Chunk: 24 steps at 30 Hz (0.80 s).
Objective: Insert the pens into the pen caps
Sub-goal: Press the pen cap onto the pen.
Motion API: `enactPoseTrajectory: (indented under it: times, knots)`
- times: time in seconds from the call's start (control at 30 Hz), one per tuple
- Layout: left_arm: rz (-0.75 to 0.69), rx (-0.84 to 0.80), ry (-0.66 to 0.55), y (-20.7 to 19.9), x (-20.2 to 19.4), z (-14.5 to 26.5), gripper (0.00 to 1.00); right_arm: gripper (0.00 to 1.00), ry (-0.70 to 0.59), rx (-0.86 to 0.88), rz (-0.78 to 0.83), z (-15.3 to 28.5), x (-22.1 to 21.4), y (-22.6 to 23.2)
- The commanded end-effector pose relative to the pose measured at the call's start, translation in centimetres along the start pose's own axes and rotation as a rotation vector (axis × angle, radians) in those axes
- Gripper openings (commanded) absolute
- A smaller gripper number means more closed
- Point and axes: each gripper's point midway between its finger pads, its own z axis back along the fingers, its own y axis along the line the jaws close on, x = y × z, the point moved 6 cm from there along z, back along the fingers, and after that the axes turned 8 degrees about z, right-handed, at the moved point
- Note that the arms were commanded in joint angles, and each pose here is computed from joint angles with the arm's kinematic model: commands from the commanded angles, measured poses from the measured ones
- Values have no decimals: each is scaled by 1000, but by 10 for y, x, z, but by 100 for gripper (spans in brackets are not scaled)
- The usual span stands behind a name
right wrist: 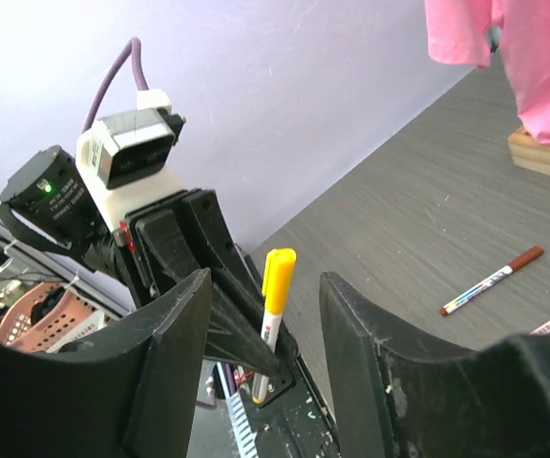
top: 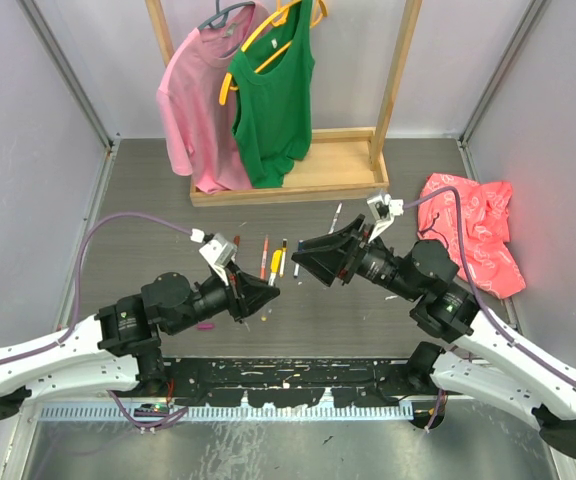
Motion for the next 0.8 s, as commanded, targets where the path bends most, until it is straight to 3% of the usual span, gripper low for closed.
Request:
enactPoseTrajectory:
  times: [0.0, 0.23, 0.77]
  knots:
    - [1, -103, -34, -18, 13, 0, 0, 55, -81, -26, 40, -1, 26, 5]
    - [-10, -168, 11, -28, 9, -4, 0, 57, -91, -16, 39, -11, 35, 8]
    - [-12, -223, 13, -35, 10, -4, 0, 56, 10, 202, 31, -19, 11, 23]
